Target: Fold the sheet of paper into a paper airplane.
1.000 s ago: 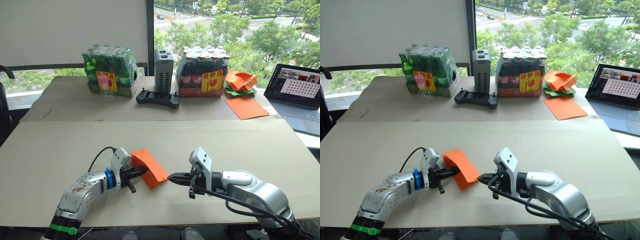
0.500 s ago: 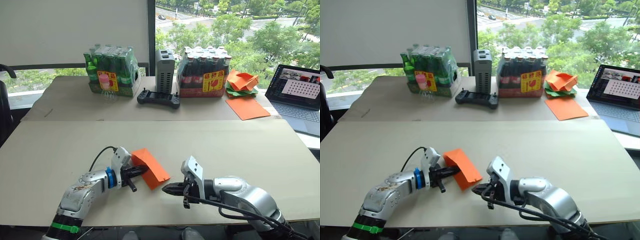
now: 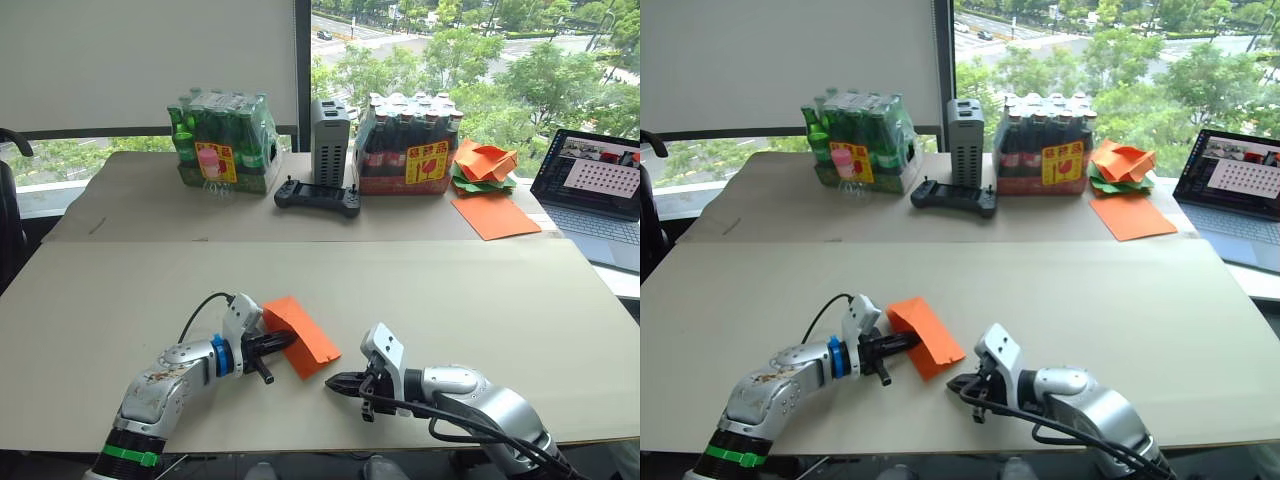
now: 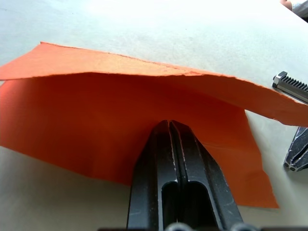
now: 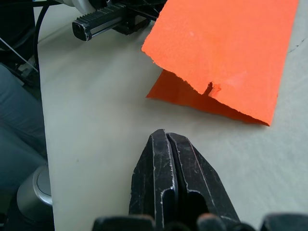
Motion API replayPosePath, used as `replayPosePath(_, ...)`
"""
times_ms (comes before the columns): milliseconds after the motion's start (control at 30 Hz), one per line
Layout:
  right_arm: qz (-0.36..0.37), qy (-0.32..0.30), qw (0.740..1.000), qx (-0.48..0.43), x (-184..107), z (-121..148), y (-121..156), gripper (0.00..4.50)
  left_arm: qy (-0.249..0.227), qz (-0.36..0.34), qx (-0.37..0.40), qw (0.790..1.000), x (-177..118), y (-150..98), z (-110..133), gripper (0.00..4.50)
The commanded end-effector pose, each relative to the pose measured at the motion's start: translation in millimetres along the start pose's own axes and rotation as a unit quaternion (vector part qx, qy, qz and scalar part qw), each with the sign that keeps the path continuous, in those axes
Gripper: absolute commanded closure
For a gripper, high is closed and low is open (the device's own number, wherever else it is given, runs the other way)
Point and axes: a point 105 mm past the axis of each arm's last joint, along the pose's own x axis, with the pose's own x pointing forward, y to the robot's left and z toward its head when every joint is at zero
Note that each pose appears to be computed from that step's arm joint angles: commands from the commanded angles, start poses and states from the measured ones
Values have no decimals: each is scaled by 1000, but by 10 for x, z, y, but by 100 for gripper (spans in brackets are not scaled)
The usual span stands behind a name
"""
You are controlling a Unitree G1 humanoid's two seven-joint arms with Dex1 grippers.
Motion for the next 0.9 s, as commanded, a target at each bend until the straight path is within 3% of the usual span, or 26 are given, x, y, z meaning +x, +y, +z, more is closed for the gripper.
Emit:
replayPosePath(33, -15, -36, 999, -17, -18, 161, 29, 450, -3, -1, 11, 1000, 1, -3, 19, 445)
replayPosePath(900, -81, -112, 990, 30, 31, 394, -78, 450, 1, -14, 20, 1000, 70, 9, 8, 445)
